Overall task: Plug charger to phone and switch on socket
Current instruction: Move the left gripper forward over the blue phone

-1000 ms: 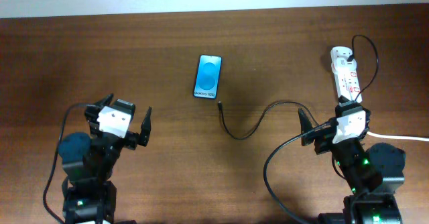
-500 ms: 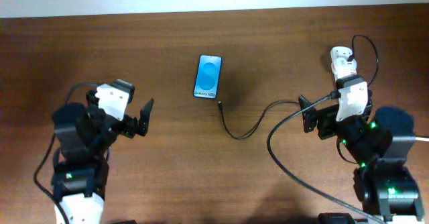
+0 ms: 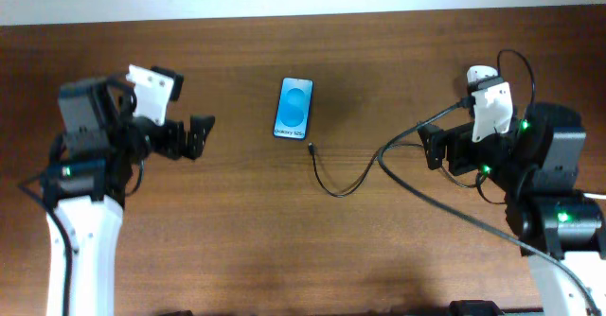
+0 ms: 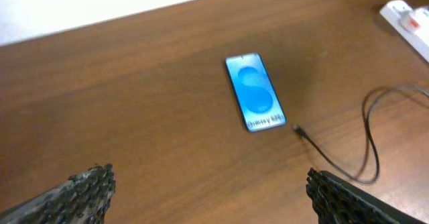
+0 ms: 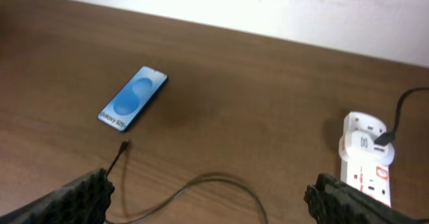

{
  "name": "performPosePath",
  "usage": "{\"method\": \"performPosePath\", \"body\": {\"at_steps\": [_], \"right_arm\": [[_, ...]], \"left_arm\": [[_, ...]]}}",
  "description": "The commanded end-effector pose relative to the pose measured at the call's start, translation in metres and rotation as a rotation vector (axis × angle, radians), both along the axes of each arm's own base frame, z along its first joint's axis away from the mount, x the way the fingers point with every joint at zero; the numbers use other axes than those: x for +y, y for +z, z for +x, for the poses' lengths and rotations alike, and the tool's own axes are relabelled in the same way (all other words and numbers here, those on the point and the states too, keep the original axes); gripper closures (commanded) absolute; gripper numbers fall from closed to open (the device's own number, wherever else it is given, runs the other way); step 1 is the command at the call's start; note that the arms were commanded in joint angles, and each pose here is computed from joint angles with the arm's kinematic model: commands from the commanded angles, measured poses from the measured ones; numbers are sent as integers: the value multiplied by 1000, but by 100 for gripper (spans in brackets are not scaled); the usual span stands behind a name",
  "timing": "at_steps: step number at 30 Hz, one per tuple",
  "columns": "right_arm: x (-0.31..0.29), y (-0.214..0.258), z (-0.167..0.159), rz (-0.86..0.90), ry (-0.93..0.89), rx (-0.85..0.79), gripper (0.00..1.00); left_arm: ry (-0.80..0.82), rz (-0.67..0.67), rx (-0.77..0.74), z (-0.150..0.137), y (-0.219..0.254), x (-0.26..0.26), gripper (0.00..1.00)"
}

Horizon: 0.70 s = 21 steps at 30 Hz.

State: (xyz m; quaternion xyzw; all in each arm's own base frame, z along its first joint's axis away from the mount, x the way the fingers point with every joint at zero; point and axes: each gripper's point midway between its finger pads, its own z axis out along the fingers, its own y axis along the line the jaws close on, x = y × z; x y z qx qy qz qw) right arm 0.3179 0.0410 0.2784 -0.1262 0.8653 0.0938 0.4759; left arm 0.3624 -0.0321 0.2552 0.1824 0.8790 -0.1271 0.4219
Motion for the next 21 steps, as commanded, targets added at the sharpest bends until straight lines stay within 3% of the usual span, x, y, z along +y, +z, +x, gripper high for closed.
{"method": "performPosePath", "body": {"at_steps": [1,7,11,21], "right_arm": [[1,17,4,-26,32,9,2],[-15,29,15,23,33,78,2],[-18,36,17,123,72,73,2],[-16,27,15,142,77,117,2]], "left_arm": [[-43,-46,49,19,15,-10,1],[-124,-50,112,40,14,-40,1],[-145,-31,128,41,6,-51,1],[-172,-68,154,34,6,-58,1]]}}
